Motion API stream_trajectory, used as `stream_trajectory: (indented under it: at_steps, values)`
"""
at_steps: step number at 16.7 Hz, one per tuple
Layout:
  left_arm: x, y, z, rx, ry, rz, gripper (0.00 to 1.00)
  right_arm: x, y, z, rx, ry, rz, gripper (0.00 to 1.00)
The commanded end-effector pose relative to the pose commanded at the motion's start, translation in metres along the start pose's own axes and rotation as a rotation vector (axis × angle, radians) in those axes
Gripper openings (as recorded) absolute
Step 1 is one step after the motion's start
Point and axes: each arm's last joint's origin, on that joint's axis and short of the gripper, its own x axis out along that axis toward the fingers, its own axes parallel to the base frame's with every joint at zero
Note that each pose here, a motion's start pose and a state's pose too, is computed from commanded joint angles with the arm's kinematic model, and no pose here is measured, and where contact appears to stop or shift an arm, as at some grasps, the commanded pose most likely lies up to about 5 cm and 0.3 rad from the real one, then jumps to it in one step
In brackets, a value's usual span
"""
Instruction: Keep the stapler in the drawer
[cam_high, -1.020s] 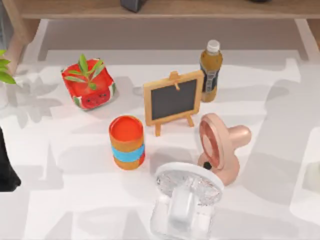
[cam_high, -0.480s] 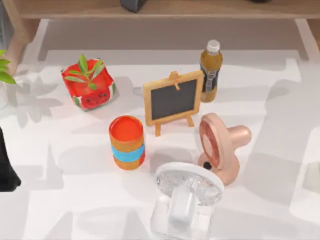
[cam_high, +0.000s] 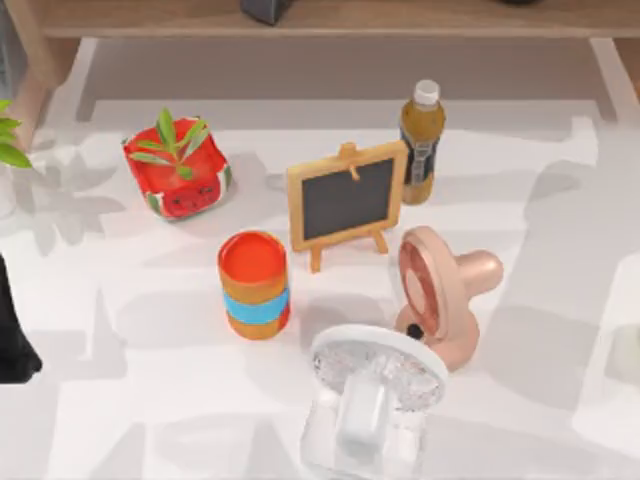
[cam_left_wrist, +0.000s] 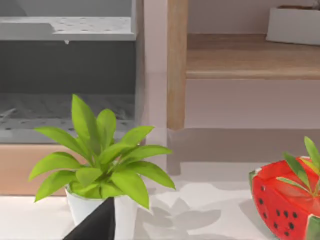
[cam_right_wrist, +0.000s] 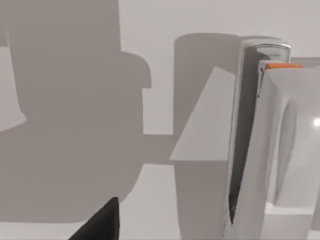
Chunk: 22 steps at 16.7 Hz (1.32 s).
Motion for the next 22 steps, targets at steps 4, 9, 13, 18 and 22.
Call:
stream_trajectory:
  at_steps: [4, 9, 13, 18, 22]
  values:
    - [0.000, 0.000, 0.000, 0.000, 0.000, 0.000, 1.00, -0.040, -0.001, -0.007, -0.077, -0.165, -0.023, 1.00]
    - [0.000, 0.000, 0.000, 0.000, 0.000, 0.000, 1.00, -0.089, -0.034, -0.030, -0.197, -0.507, -0.153, 1.00]
    - [0.000, 0.000, 0.000, 0.000, 0.000, 0.000, 1.00, -0.101, -0.087, -0.070, -0.280, -0.749, -0.370, 1.00]
    - [0.000, 0.000, 0.000, 0.000, 0.000, 0.000, 1.00, -0.077, -0.139, -0.140, -0.414, -0.920, -0.717, 1.00]
    - [0.000, 0.000, 0.000, 0.000, 0.000, 0.000, 1.00, -0.030, -0.142, -0.192, -0.568, -0.960, -0.945, 1.00]
